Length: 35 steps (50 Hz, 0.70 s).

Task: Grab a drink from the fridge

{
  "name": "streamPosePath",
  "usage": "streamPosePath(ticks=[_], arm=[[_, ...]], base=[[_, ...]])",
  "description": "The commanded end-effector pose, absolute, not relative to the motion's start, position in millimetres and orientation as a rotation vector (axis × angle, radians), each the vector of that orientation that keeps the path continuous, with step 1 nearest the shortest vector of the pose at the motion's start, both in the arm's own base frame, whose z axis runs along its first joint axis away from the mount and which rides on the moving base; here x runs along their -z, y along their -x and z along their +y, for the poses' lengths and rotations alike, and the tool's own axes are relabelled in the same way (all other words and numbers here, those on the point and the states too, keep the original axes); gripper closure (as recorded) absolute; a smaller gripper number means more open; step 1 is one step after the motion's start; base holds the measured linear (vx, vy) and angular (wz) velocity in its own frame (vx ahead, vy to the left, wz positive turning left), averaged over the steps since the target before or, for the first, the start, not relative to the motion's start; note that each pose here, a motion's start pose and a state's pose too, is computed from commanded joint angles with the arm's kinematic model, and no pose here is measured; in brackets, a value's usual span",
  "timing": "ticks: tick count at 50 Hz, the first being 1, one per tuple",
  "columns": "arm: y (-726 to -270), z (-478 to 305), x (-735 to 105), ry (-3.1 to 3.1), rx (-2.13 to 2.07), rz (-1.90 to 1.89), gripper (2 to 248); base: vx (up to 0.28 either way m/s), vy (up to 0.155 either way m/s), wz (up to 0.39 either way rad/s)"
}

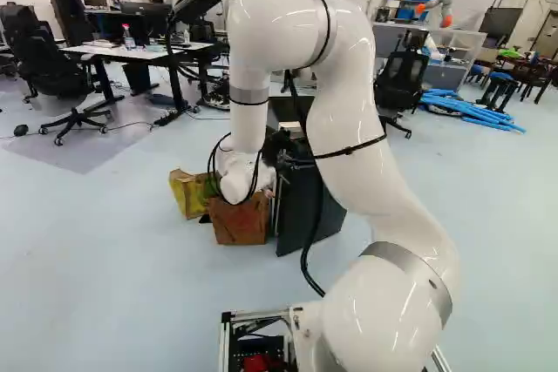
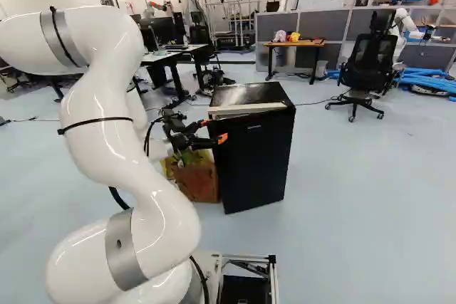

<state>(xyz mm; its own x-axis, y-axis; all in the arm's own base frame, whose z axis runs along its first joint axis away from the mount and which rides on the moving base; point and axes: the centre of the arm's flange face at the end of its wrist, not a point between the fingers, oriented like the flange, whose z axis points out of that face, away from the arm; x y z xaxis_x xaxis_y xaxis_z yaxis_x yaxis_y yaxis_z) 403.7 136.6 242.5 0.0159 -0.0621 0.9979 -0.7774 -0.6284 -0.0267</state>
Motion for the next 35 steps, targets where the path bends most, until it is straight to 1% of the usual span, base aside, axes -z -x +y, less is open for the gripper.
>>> streamPosePath(ticks=[35], arm=[[-364.5, 126.2, -242.9, -1.702, -1.579, -0.870, 3]], base=[[0.000, 0.000, 0.000]])
